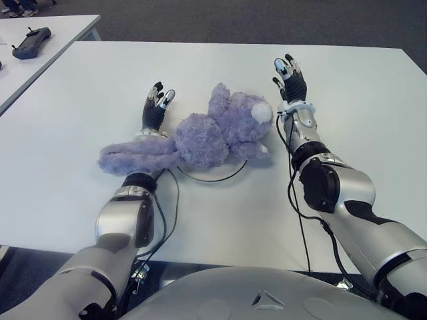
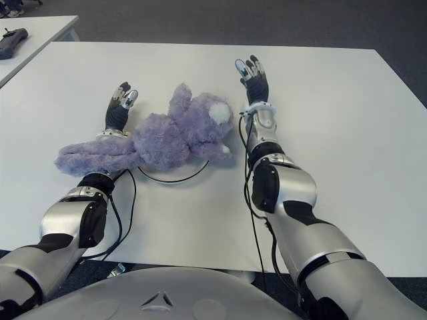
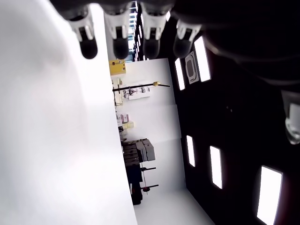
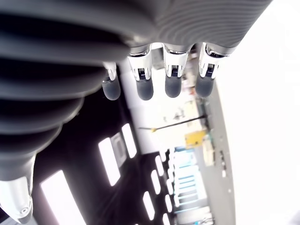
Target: Put the doll into the plate.
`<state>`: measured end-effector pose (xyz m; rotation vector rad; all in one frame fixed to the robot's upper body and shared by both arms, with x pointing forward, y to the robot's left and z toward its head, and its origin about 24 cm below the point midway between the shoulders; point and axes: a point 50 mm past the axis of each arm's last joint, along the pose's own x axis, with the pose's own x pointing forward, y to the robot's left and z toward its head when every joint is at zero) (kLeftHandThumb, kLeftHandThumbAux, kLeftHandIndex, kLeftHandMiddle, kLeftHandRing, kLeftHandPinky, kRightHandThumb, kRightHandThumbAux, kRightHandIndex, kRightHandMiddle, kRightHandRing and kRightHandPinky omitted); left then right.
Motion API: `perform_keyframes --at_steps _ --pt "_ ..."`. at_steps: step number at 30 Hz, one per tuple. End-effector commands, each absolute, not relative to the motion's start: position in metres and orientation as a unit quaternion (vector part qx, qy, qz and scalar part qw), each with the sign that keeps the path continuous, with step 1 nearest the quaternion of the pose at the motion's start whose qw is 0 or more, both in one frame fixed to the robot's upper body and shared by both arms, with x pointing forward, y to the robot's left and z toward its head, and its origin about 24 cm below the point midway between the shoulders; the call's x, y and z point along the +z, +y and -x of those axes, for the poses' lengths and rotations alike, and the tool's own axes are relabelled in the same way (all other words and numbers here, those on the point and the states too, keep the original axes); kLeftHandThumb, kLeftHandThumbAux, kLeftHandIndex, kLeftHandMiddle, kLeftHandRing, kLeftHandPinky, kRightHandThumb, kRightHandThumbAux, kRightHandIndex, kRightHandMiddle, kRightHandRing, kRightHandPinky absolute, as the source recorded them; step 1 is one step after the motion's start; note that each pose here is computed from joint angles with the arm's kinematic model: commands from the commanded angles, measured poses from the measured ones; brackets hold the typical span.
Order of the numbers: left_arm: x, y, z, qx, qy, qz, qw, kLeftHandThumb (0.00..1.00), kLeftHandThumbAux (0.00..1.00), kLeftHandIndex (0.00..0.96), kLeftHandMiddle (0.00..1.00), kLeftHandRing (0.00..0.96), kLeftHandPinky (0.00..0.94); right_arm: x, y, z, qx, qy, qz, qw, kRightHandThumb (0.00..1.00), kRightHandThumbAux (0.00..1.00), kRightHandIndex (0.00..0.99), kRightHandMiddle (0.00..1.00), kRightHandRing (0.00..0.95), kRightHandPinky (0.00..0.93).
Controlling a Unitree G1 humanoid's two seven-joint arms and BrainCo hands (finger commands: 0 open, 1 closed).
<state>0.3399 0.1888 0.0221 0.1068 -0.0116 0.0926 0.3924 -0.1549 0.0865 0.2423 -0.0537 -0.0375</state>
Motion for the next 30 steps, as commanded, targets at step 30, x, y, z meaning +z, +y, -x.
perform_keyframes --at_steps 30 --pt "-0.096 0.165 -0.235 0.074 0.22 0.034 0.972 0.0 0.411 0.0 0.0 0.0 0.0 0.007 -0.131 -0.352 -0.04 0.106 -0.185 0.976 0.0 0.562 0.034 0.039 0.001 0.0"
